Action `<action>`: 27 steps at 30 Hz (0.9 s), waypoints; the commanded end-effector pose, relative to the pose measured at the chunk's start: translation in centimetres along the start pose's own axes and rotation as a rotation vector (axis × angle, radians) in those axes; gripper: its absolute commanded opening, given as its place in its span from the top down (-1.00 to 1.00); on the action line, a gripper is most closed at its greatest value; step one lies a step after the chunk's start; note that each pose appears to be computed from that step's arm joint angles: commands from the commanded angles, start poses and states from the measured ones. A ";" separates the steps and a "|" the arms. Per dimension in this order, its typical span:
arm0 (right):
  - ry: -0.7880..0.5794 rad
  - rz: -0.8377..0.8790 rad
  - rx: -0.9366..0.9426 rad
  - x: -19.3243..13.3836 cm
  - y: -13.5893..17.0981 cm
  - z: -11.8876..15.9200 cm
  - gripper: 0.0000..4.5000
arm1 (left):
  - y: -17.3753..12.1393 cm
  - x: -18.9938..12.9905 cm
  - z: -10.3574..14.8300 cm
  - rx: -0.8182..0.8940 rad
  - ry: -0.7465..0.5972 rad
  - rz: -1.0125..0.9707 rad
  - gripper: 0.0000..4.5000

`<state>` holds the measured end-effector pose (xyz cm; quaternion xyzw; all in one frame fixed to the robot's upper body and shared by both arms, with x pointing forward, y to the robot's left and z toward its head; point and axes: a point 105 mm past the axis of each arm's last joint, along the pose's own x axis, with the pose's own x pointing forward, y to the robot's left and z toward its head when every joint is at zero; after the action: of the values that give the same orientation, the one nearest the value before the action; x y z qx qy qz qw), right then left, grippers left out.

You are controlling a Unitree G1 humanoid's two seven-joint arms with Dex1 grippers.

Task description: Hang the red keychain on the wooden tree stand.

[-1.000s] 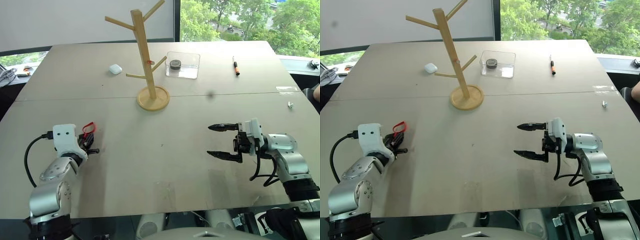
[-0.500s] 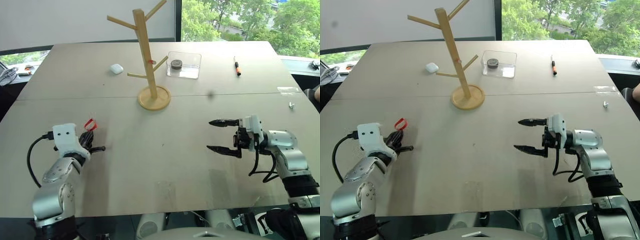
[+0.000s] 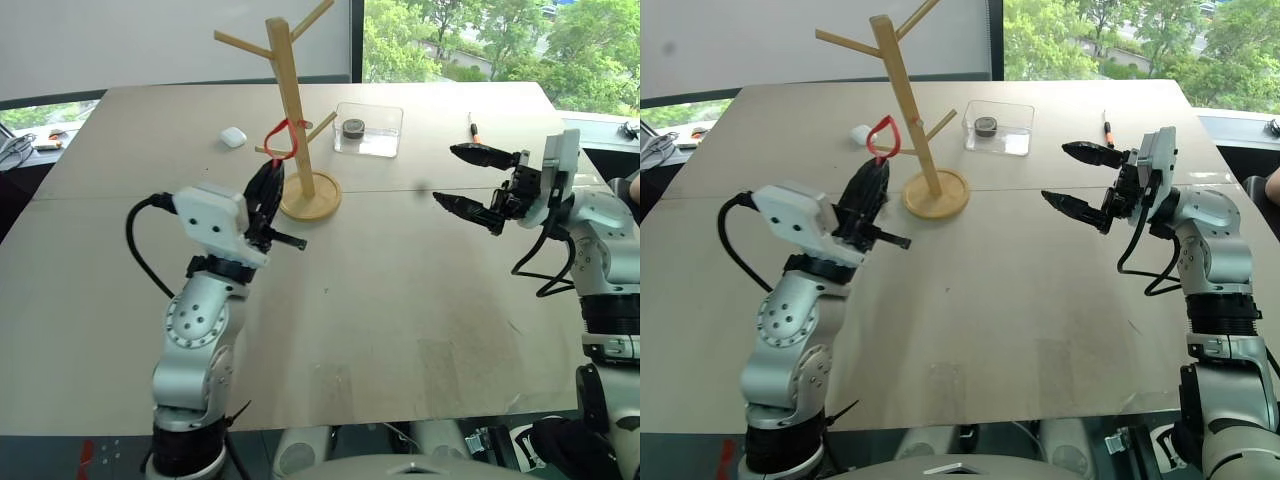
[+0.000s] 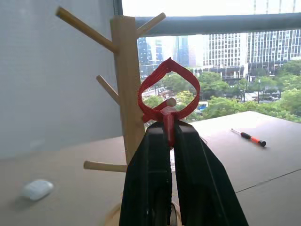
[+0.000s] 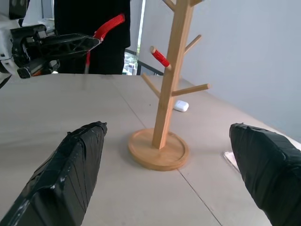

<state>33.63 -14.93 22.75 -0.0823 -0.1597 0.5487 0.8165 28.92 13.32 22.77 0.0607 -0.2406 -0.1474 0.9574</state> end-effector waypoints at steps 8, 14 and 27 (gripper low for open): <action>-0.025 -0.016 -0.075 0.4 -0.9 1.8 -1.00 | -1.1 2.5 -0.5 0.087 -0.049 0.068 0.97; -0.019 -0.014 -0.084 0.5 -0.8 1.8 -1.00 | -1.0 3.2 -1.2 0.091 -0.038 0.097 0.97; -0.013 -0.022 -0.088 0.5 -0.8 1.6 -1.00 | -1.2 5.3 -2.2 0.087 -0.020 0.111 0.97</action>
<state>34.15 -14.85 23.30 -0.0993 -0.1648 0.5363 0.8218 34.28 11.12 21.51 0.0851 -0.2315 -0.0850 0.9654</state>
